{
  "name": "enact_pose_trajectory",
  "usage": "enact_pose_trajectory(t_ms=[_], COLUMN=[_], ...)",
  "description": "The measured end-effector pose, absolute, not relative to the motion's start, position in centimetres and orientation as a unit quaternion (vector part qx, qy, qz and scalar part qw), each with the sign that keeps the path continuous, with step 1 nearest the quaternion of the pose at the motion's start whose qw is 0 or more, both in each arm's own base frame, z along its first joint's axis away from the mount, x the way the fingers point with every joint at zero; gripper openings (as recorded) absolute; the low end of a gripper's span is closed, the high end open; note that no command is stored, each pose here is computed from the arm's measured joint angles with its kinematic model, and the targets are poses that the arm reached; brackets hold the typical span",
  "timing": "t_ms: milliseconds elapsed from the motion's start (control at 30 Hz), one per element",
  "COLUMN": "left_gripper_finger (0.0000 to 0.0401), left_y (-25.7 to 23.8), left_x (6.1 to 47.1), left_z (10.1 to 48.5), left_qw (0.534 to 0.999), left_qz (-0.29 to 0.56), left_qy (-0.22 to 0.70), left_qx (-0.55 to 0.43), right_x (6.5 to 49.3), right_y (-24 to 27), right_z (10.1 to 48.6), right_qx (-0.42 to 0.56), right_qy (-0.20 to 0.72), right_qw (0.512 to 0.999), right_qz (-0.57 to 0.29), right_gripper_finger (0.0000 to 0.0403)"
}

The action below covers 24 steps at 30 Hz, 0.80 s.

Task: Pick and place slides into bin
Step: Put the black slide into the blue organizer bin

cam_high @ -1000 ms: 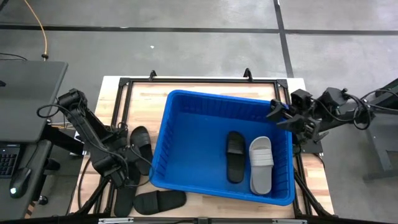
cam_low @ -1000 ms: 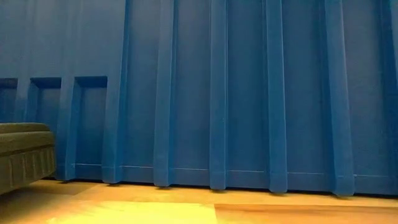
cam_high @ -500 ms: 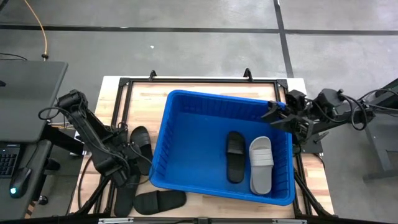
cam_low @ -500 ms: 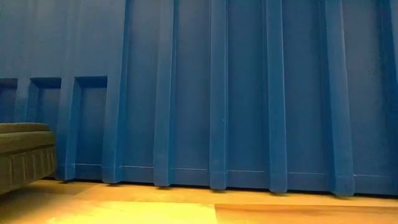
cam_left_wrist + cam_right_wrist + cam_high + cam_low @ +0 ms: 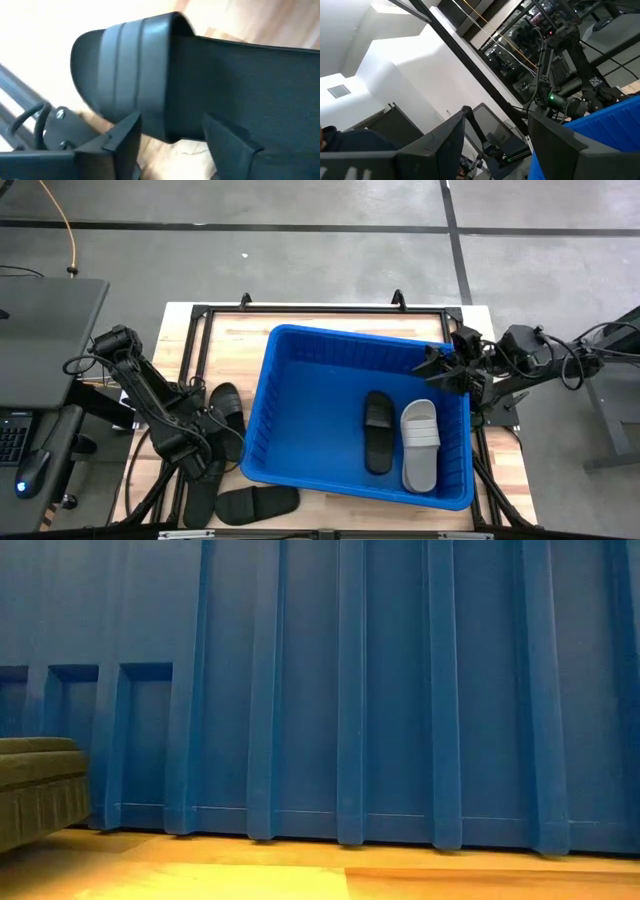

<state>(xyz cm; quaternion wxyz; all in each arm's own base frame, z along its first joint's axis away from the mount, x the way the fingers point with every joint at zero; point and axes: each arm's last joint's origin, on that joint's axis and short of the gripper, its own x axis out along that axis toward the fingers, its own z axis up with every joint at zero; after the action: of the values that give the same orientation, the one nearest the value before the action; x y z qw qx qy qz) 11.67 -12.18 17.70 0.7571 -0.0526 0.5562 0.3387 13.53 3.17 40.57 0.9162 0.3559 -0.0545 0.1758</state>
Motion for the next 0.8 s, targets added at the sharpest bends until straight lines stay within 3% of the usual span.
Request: enact_pose_trajectory(t_ms=[200, 400, 600, 800], left_gripper_finger=[0.0269, 0.0299, 0.0281, 0.0222], left_y=[-11.9, -12.3, -11.3, -10.3], left_x=[11.3, 11.7, 13.0, 13.9], left_z=[17.8, 16.5, 15.9, 15.6], left_qw=[0.740, 0.726, 0.713, 0.697], left_qz=[0.361, 0.385, 0.437, 0.448], left_qy=[0.565, 0.570, 0.548, 0.559], left_qx=[-0.053, -0.024, -0.025, -0.014], right_x=[14.1, 14.5, 14.5, 14.5], right_y=[3.3, 3.2, 2.9, 2.7], right_z=[40.3, 39.9, 39.9, 40.0], right_qx=[0.364, 0.376, 0.384, 0.399], right_qy=[-0.042, -0.027, -0.031, -0.034], right_qw=[0.914, 0.913, 0.911, 0.906], right_qz=[0.172, 0.157, 0.146, 0.138], right_gripper_finger=[0.0207, 0.0207, 0.0207, 0.0207])
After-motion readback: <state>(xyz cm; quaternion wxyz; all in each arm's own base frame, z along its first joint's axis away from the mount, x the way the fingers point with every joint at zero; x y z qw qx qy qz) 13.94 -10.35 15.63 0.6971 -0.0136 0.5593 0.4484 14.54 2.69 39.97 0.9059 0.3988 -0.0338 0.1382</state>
